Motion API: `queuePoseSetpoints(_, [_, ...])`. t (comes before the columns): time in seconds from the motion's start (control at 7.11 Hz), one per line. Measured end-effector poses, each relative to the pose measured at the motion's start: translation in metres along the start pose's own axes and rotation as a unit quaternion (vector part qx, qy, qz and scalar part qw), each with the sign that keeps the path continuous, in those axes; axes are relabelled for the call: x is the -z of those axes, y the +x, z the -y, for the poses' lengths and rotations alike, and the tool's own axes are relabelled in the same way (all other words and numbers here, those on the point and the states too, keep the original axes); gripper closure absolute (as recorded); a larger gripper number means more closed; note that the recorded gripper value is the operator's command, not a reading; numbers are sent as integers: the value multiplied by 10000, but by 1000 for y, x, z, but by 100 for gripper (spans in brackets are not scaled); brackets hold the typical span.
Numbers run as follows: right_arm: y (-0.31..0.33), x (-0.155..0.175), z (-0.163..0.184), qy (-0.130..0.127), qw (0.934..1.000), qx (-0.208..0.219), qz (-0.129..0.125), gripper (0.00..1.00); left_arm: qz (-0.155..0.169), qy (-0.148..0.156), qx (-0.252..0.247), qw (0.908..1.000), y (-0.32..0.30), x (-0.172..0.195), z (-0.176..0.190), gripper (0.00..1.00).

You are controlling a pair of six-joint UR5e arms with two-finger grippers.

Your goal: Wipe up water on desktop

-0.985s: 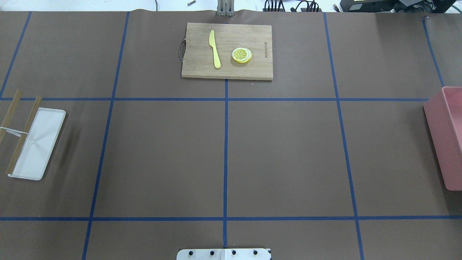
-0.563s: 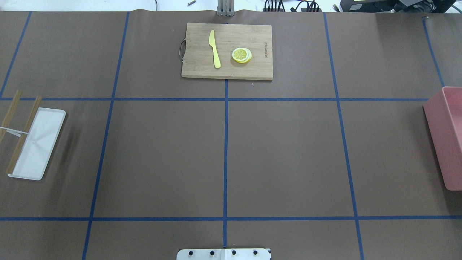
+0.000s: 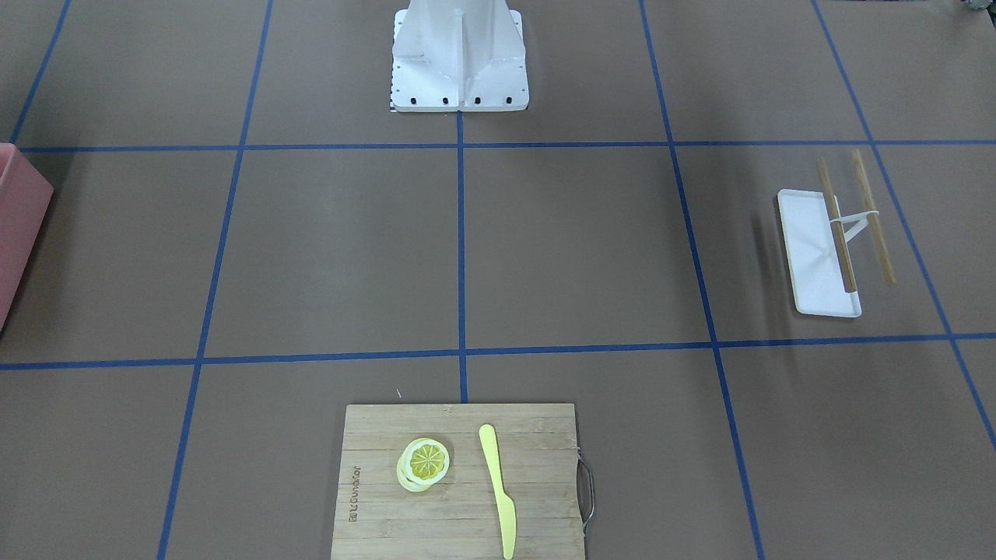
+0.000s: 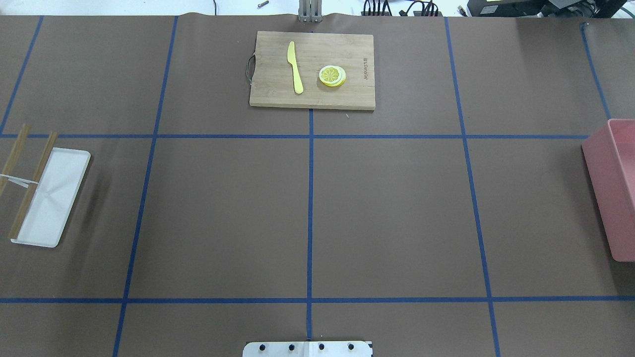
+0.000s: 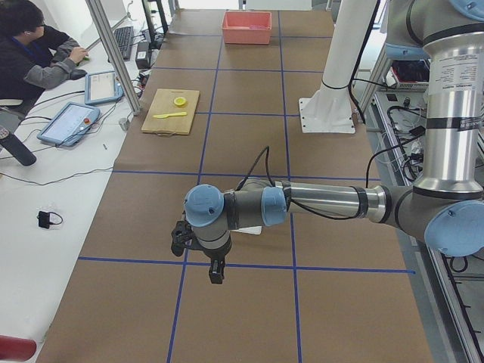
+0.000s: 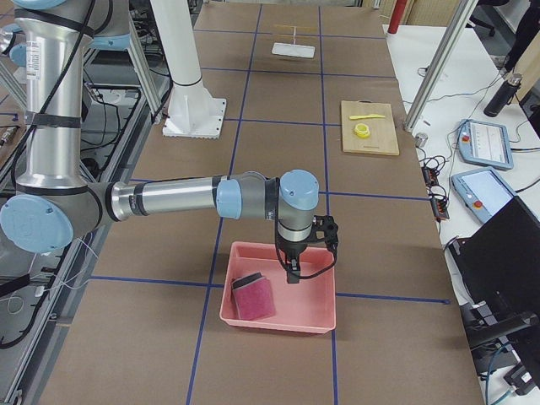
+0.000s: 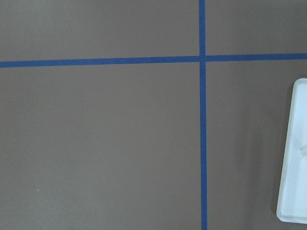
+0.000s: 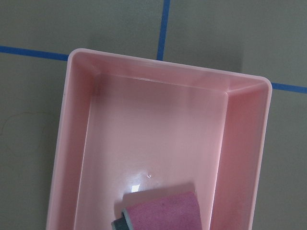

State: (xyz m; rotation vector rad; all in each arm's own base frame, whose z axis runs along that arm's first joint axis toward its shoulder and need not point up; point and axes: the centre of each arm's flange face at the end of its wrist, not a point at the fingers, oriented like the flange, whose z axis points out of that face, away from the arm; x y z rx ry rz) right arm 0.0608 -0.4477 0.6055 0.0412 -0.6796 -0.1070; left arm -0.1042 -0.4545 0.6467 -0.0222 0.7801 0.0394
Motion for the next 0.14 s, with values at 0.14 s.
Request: queuePoseSetpoints(0.14, [0,0,0,2,10000,1,2,0,5,-1,0,10000,0,0,0,0])
